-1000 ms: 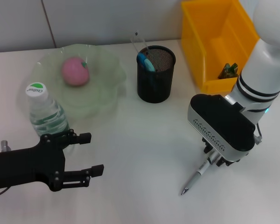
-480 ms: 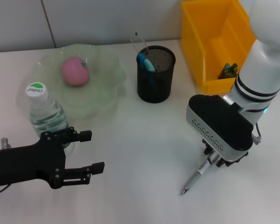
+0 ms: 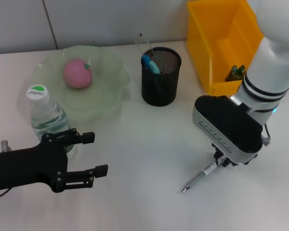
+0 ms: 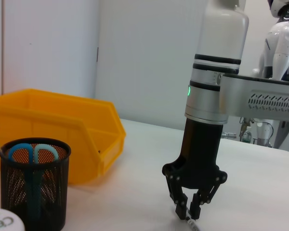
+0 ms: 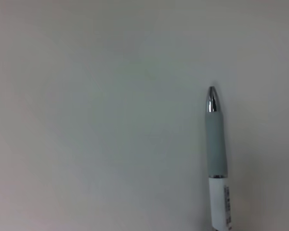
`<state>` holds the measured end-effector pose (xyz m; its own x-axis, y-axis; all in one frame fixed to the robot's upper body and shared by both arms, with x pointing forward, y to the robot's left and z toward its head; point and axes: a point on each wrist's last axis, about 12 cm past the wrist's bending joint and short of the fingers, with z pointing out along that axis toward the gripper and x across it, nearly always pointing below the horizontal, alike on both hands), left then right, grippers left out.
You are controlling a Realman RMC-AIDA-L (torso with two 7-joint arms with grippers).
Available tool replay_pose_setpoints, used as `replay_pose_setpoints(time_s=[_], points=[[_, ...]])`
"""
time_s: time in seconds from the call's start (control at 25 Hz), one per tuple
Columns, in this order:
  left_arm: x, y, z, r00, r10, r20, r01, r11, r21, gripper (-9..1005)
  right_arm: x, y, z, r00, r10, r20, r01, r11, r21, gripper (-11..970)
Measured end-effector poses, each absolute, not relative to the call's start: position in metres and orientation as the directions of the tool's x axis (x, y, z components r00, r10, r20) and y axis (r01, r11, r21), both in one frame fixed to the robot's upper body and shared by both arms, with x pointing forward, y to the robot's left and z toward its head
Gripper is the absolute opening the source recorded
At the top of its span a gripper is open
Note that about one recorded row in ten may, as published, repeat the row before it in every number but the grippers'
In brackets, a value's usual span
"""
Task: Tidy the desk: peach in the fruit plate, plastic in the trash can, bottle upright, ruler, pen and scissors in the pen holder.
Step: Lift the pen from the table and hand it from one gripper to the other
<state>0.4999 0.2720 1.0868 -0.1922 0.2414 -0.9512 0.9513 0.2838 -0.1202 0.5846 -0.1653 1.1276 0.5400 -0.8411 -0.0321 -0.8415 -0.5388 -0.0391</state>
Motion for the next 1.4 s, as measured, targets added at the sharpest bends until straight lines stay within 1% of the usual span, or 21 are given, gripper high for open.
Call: replay_pose_setpoints(time_s=[0.08, 0.12, 0.16, 0.2, 0.24, 0.4, 0.44, 0.56, 0.6, 0.76, 0.8, 0.88, 0.96, 1.0, 1.04, 1.12, 1.16, 1.2, 1.24, 1.32, 1.4], points=[[0.5, 0.272, 1.087, -0.191, 0.24, -0.952, 0.951, 0.284, -0.119, 827, 0.586, -0.165, 1.136, 0.537, -0.843, -0.042, -0.843, -0.535, -0.05, 173], [0.501, 0.272, 1.088, -0.189, 0.235, -0.953, 0.951, 0.286, -0.118, 827, 0.588, -0.165, 1.15, 0.523, -0.849, -0.07, -0.852, -0.518, -0.078, 174], [0.501, 0.272, 1.088, -0.188, 0.235, -0.954, 0.951, 0.286, -0.117, 827, 0.588, -0.165, 1.15, 0.523, -0.849, -0.07, -0.852, -0.518, -0.078, 174], [0.501, 0.272, 1.088, -0.187, 0.234, -0.954, 0.951, 0.285, -0.117, 827, 0.589, -0.167, 1.166, 0.504, -0.857, -0.11, -0.863, -0.493, -0.11, 174], [0.501, 0.272, 1.088, -0.187, 0.234, -0.954, 0.951, 0.285, -0.117, 827, 0.589, -0.167, 1.166, 0.504, -0.857, -0.11, -0.863, -0.493, -0.11, 174], [0.499, 0.273, 1.088, -0.184, 0.234, -0.955, 0.953, 0.28, -0.115, 827, 0.591, -0.179, 1.202, 0.441, -0.872, -0.212, -0.893, -0.404, -0.199, 174], [0.498, 0.274, 1.088, -0.183, 0.234, -0.955, 0.954, 0.279, -0.115, 827, 0.591, -0.179, 1.202, 0.441, -0.872, -0.212, -0.893, -0.404, -0.199, 174], [0.496, 0.275, 1.087, -0.181, 0.235, -0.955, 0.953, 0.28, -0.112, 827, 0.591, -0.19, 1.213, 0.392, -0.889, -0.236, -0.905, -0.326, -0.273, 174], [0.494, 0.276, 1.085, -0.174, 0.237, -0.956, 0.954, 0.281, -0.104, 827, 0.592, -0.198, 1.219, 0.362, -0.896, -0.259, -0.903, -0.268, -0.335, 174], [0.491, 0.277, 1.083, -0.158, 0.239, -0.958, 0.957, 0.275, -0.09, 827, 0.593, -0.206, 1.228, 0.335, -0.902, -0.274, -0.892, -0.209, -0.401, 174], [0.49, 0.277, 1.083, -0.154, 0.238, -0.959, 0.958, 0.272, -0.087, 827, 0.594, -0.209, 1.235, 0.325, -0.91, -0.259, -0.877, -0.187, -0.443, 174], [0.49, 0.277, 1.083, -0.153, 0.238, -0.959, 0.959, 0.27, -0.086, 827, 0.594, -0.209, 1.237, 0.321, -0.914, -0.248, -0.87, -0.181, -0.459, 175], [0.49, 0.277, 1.083, -0.15, 0.238, -0.96, 0.96, 0.268, -0.084, 827, 0.595, -0.211, 1.242, 0.316, -0.925, -0.211, -0.848, -0.176, -0.5, 175], [0.49, 0.276, 1.083, -0.137, 0.241, -0.961, 0.962, 0.263, -0.071, 827, 0.596, -0.212, 1.245, 0.312, -0.938, -0.151, -0.816, -0.183, -0.548, 175], [0.49, 0.276, 1.083, -0.134, 0.241, -0.961, 0.963, 0.262, -0.068, 827, 0.596, -0.212, 1.245, 0.312, -0.938, -0.151, -0.816, -0.183, -0.548, 175], [0.49, 0.275, 1.083, -0.126, 0.242, -0.962, 0.964, 0.258, -0.061, 827, 0.598, -0.211, 1.247, 0.3, -0.952, -0.053, -0.772, -0.21, -0.6, 175], [0.49, 0.275, 1.083, -0.126, 0.242, -0.962, 0.964, 0.258, -0.061, 826, 0.598, -0.211, 1.247, 0.3, -0.952, -0.053, -0.772, -0.21, -0.6, 175], [0.49, 0.275, 1.083, -0.126, 0.242, -0.962, 0.964, 0.258, -0.061, 826, 0.598, -0.209, 1.247, 0.292, -0.956, 0.009, -0.747, -0.234, -0.622, 175], [0.491, 0.274, 1.084, -0.122, 0.242, -0.963, 0.965, 0.254, -0.058, 826, 0.598, -0.209, 1.247, 0.292, -0.956, 0.009, -0.747, -0.234, -0.622, 175], [0.492, 0.274, 1.084, -0.114, 0.244, -0.963, 0.966, 0.253, -0.05, 826, 0.598, -0.202, 1.246, 0.298, -0.95, 0.09, -0.707, -0.283, -0.649, 175], [0.492, 0.274, 1.084, -0.11, 0.24, -0.965, 0.965, 0.258, -0.046, 826, 0.597, -0.196, 1.246, 0.319, -0.94, 0.119, -0.679, -0.314, -0.664, 175]])
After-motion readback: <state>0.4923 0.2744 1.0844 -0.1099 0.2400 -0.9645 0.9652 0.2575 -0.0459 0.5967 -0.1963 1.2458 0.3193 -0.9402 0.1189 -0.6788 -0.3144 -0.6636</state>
